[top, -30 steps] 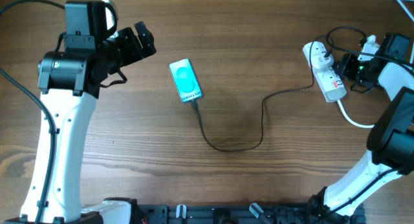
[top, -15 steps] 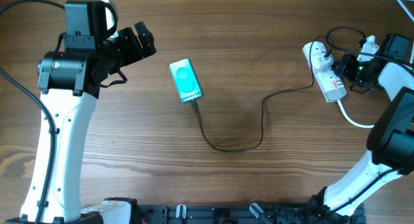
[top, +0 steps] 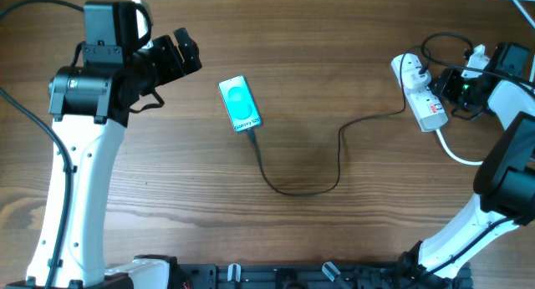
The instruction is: Plug charger to phone and switch on socket
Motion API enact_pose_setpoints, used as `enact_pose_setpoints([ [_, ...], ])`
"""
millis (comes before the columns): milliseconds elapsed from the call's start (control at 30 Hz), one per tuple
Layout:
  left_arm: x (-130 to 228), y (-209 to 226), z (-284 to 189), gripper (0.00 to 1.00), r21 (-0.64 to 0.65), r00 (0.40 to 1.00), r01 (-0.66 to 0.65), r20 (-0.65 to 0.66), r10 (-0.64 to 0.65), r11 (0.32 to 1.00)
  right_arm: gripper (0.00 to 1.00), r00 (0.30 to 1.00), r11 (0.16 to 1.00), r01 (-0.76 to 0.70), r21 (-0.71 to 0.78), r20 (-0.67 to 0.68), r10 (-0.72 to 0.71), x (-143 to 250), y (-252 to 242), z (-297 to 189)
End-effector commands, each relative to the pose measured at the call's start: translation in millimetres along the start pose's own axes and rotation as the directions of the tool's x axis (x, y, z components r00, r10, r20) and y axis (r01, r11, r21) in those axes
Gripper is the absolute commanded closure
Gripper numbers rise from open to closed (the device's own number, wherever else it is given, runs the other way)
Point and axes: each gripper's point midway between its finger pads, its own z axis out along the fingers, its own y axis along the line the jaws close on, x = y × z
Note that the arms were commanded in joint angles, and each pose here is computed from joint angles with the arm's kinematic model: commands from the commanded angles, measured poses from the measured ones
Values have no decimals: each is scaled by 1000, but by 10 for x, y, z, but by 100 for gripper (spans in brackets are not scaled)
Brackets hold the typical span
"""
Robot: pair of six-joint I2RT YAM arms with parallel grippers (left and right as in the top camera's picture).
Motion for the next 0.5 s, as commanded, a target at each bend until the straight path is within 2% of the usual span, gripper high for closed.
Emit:
enact_pose_setpoints([
  [0, -19, 15, -37, 0, -4, 1000, -3, 12, 3, 1000, 44, 1000, 1000, -6, 8, -20, 6, 62, -5, 61],
  [100, -19, 15, -37, 0, -4, 1000, -3, 12, 3, 1000, 44, 998, 996, -58, 64, -13, 59, 55, -101, 58],
  [467, -20, 14, -37, 0, -4, 1000, -3, 13, 3, 1000, 45, 1000, 1000, -8, 3, -29, 9, 87, 3, 60],
])
